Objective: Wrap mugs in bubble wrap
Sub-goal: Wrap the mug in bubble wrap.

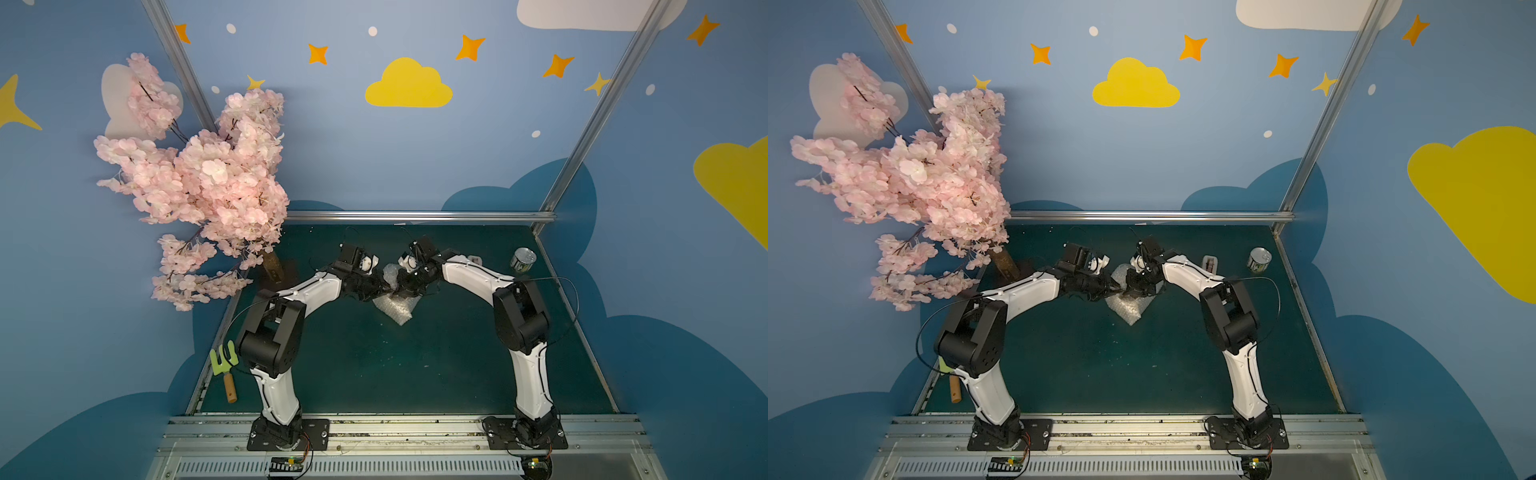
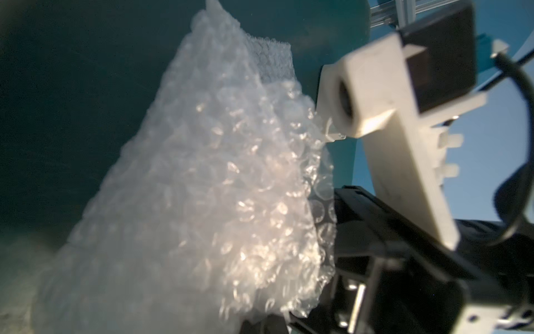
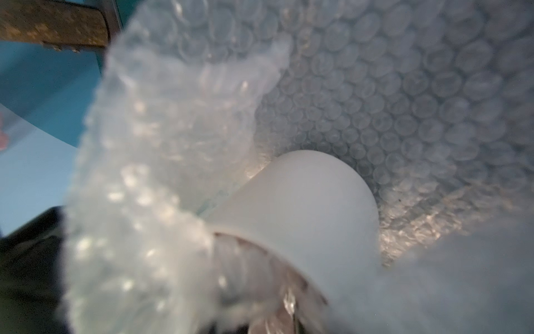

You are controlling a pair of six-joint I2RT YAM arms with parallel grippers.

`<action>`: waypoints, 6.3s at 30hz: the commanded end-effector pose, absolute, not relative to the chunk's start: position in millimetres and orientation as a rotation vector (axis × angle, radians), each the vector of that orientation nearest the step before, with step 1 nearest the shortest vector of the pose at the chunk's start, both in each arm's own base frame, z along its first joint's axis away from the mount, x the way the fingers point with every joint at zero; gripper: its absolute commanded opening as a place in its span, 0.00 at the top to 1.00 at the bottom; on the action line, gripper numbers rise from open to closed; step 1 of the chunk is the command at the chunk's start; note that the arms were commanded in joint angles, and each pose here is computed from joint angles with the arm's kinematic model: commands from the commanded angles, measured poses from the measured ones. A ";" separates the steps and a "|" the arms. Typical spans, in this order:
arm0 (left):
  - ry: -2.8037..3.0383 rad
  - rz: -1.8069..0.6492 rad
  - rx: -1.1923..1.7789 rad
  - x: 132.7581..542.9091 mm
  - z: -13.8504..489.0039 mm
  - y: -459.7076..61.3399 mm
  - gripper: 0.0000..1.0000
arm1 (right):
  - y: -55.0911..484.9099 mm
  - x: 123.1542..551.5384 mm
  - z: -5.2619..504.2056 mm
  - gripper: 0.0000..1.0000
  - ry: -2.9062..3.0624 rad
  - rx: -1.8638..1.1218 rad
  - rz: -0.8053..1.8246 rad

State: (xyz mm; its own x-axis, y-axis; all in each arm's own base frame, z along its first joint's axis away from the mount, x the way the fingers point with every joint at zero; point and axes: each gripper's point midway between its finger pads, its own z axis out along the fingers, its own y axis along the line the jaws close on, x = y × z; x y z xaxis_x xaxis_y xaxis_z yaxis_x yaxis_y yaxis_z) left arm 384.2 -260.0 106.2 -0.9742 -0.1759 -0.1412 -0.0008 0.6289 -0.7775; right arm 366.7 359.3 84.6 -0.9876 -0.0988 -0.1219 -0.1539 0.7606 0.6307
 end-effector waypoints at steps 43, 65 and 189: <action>2.850 -1.122 0.148 348.3 59.9 -290.3 0.97 | 346.9 355.9 79.6 0.86 2.910 -0.124 0.948; 2.689 -0.963 -0.023 377.8 114.4 -235.0 0.48 | 337.9 340.9 40.6 1.00 3.035 -0.202 0.766; 3.039 -0.306 0.099 379.3 49.4 -254.6 0.90 | 175.7 492.0 18.3 0.61 2.828 0.451 0.782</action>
State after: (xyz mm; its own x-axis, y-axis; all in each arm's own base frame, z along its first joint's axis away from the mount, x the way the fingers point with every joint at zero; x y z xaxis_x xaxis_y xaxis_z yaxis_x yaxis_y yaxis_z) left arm 390.6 -256.5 71.3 -0.9870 0.0298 -0.1580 0.0668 0.9698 -0.2348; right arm 493.1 173.9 31.3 -0.9359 0.3354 -0.1080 0.2351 0.8227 0.5176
